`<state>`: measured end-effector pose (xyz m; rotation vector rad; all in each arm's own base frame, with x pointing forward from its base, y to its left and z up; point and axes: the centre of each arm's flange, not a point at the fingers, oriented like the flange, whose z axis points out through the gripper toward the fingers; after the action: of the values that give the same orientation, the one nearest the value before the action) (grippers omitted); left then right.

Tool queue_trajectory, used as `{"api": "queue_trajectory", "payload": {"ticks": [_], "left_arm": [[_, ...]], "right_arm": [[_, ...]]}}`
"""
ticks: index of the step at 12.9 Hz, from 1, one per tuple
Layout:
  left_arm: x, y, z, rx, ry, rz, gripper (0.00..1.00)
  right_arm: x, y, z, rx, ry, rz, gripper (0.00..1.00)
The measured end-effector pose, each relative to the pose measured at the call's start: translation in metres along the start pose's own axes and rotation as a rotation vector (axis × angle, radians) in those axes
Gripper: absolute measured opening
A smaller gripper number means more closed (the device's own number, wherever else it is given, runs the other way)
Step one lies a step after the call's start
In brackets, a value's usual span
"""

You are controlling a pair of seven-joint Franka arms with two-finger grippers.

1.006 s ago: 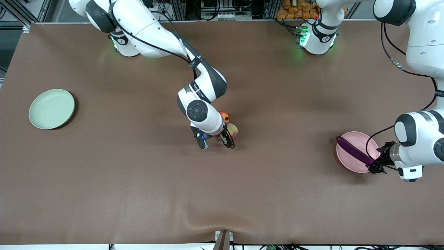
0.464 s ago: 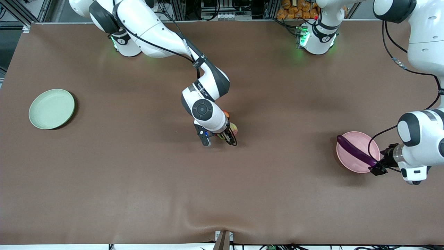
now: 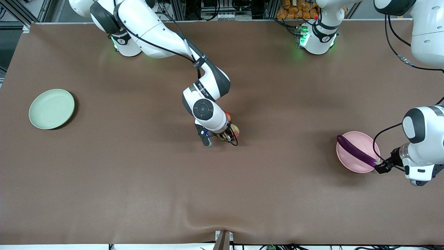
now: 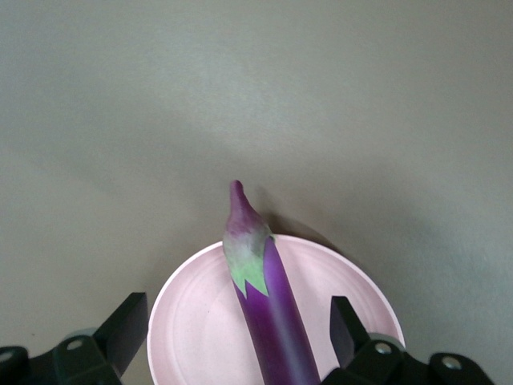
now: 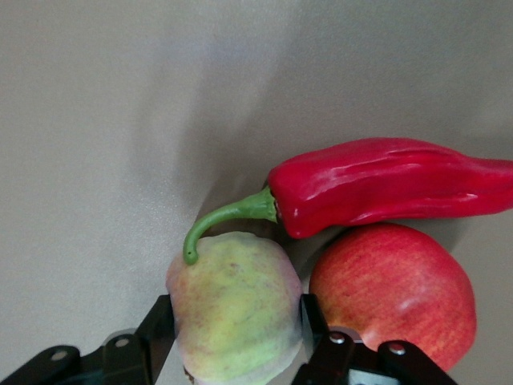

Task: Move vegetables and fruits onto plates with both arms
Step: 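Open the left gripper while the right gripper carries the peach to the green plate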

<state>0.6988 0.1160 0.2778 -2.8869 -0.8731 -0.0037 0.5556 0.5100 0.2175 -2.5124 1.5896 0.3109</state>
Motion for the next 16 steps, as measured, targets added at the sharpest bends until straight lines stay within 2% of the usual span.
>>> {"api": "queue_trajectory", "payload": {"ticks": [3,6,9,12,16], "left_arm": [[-0.003,0.003,-0.003,0.005,0.004,0.098,1.00],[-0.006,0.002,-0.005,0.006,0.002,0.117,1.00],[-0.010,0.009,-0.008,0.000,0.002,0.128,1.00],[-0.016,0.016,-0.026,-0.013,0.018,0.142,1.00],[-0.027,0.032,-0.049,-0.036,0.033,0.170,1.00]], "right_arm": [[-0.009,0.001,0.002,0.013,0.015,-0.025,0.68],[-0.009,-0.003,-0.005,0.023,0.013,-0.004,0.68],[0.004,-0.020,-0.052,-0.027,0.000,0.020,0.68],[0.054,-0.036,-0.137,-0.070,-0.034,0.024,0.68],[0.170,-0.014,-0.239,-0.178,-0.080,-0.195,0.68]]}}
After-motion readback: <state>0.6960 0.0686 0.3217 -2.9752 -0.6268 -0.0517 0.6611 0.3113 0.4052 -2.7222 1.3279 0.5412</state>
